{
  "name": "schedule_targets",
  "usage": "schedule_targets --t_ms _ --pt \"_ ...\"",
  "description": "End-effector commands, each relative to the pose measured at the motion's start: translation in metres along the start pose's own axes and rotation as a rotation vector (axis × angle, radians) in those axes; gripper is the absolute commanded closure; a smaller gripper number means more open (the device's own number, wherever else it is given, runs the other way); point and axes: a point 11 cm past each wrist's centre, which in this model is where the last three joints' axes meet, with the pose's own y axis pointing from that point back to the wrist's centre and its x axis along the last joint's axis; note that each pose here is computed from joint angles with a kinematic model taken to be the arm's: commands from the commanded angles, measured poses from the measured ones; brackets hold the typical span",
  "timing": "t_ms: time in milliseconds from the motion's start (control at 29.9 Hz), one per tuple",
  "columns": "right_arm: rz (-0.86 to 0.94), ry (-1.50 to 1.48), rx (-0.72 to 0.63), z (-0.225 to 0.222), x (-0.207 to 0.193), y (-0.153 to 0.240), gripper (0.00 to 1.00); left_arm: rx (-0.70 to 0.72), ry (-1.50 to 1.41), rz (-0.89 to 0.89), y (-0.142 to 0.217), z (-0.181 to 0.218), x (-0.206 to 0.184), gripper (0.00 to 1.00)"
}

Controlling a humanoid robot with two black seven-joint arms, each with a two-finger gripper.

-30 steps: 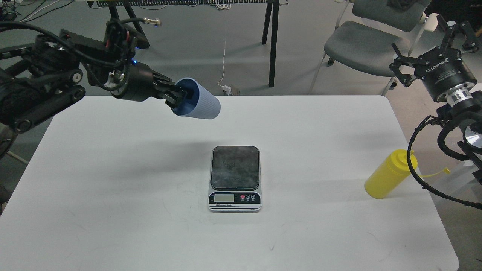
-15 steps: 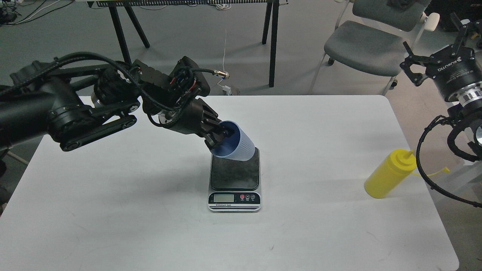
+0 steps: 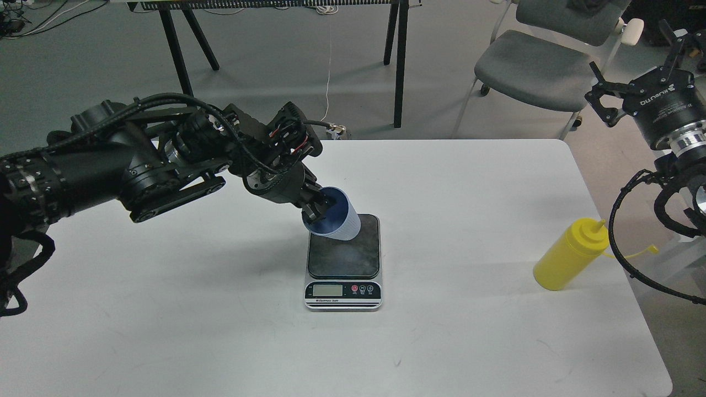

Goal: Pour seasoning into cup on scale with both arms
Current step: 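Lift the blue cup with the left gripper and carry it over the scale, then lower the blue cup onto the scale and open the left gripper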

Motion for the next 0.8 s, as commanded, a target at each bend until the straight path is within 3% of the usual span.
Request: schedule_targets --t_ms 0,768 --pt "0.002 -0.001 -0.002 0.002 0.001 0.000 0.00 -0.007 0.002 -0.011 -0.004 0.002 -0.004 0.97" --pt "0.008 -0.008 -0.009 0.006 0.003 0.003 0.00 -0.046 0.010 -0.001 -0.020 0.017 0.005 0.97"
